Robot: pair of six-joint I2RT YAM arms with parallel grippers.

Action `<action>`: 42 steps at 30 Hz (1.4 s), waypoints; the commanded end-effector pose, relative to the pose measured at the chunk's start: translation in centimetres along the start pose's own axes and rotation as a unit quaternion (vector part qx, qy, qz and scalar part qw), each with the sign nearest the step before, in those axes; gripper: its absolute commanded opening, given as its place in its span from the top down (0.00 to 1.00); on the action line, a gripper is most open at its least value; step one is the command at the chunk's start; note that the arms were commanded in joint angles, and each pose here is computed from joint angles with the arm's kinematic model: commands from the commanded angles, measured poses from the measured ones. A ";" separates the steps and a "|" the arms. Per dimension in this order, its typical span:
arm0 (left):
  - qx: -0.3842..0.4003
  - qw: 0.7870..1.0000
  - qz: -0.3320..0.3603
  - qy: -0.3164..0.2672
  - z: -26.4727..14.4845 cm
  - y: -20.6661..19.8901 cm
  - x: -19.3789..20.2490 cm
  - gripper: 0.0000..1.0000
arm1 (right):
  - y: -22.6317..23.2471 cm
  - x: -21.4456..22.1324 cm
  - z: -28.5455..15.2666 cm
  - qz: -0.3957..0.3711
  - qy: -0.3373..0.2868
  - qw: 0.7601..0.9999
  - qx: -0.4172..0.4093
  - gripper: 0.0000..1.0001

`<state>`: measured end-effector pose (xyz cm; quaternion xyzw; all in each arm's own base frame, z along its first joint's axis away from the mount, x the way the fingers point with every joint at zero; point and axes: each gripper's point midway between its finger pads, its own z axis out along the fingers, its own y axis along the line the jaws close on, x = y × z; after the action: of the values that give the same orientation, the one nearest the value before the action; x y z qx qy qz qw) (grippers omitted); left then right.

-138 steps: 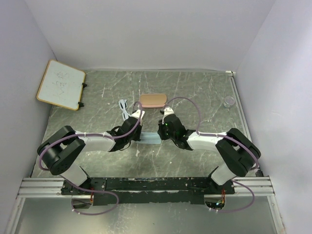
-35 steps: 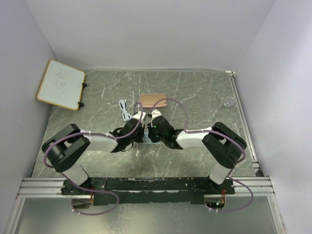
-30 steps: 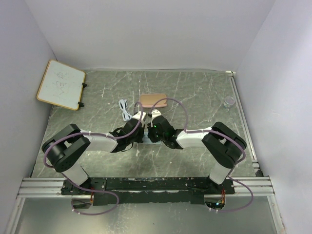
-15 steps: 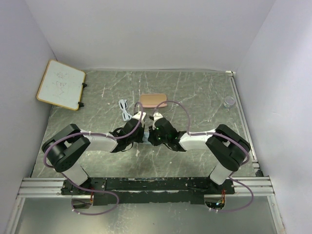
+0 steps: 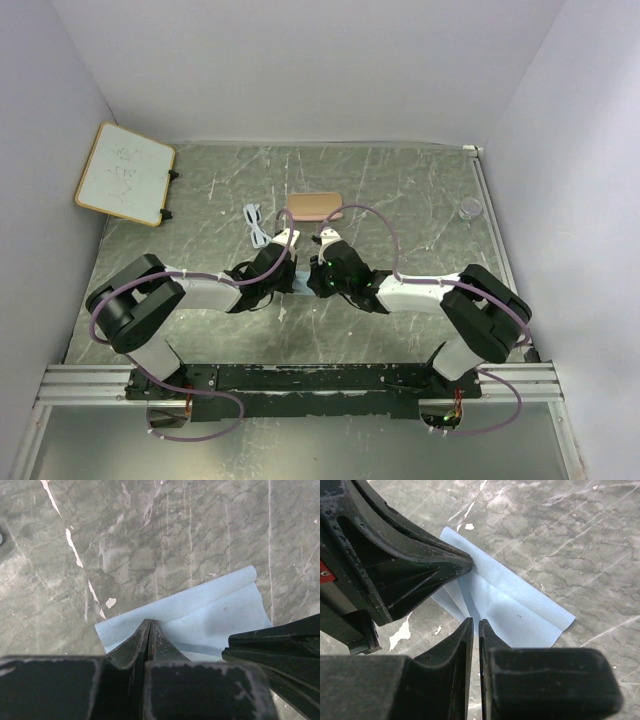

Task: Organize the sunglasses
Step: Adjust the glasses cleaning cloth at the center of the board.

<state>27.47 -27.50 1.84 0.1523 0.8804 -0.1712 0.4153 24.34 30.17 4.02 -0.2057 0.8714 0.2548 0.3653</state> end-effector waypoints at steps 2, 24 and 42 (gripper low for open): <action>0.000 1.000 0.006 -0.001 -0.1 -0.3 -0.2 0.93 | -1.1 0.0 0.3 -0.007 -0.006 1.000 0.026 0.90; 0.008 1.000 0.008 0.002 -1.6 -1.0 0.4 0.93 | -3.7 0.4 1.3 0.014 0.000 0.999 0.047 0.90; -0.031 0.999 0.005 -0.038 -4.6 -0.4 -2.0 0.83 | -3.8 -1.2 -0.3 0.017 -0.035 0.998 0.055 0.88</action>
<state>24.68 -26.33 4.99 0.1457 0.8718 -0.1630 0.4383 26.25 27.61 2.36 -0.1727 0.8849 0.2208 0.3719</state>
